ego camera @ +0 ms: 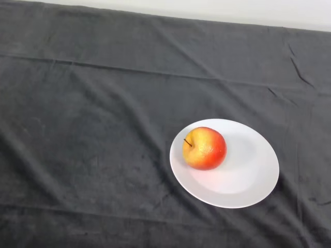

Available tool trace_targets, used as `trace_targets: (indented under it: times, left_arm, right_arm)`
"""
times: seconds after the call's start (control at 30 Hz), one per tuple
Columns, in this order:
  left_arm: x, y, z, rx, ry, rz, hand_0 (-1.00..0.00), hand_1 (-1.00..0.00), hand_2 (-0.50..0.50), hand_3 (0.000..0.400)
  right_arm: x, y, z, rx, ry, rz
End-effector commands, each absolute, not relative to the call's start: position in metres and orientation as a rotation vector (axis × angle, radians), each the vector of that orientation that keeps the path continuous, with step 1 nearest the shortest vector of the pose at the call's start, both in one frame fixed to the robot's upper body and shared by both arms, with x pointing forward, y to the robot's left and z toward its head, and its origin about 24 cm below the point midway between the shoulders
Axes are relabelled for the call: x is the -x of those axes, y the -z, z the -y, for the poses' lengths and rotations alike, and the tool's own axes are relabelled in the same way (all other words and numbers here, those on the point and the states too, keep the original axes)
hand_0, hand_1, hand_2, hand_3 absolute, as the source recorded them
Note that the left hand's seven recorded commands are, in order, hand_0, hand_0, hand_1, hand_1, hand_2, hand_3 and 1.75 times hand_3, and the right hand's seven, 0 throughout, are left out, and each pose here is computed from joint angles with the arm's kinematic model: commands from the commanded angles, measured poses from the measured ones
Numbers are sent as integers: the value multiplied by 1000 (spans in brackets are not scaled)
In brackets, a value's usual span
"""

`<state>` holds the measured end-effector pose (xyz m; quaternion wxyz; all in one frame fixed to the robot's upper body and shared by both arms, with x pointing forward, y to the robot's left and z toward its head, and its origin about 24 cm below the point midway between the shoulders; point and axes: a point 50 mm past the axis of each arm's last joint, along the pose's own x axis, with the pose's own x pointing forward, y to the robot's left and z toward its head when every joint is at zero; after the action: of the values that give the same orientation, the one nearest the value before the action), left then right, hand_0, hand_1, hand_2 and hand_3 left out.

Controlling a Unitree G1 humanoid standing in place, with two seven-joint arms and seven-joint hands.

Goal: Move the apple to the plate

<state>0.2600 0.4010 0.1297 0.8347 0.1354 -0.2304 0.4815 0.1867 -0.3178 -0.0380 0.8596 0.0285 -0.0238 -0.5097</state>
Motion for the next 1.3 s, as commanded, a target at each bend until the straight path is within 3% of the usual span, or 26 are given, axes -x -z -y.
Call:
trace_targets:
  times: [0.03, 1.3]
  left_arm:
    - [-258, -138, -408, -325, -1027, 500, 0, 0, 0, 0]
    - [-259, -136, -407, -327, -1016, 494, 0, 0, 0, 0]
  right_arm:
    - [-144, 85, 275, -118, 1059, -204]
    - [-144, 85, 275, -118, 1059, -204]
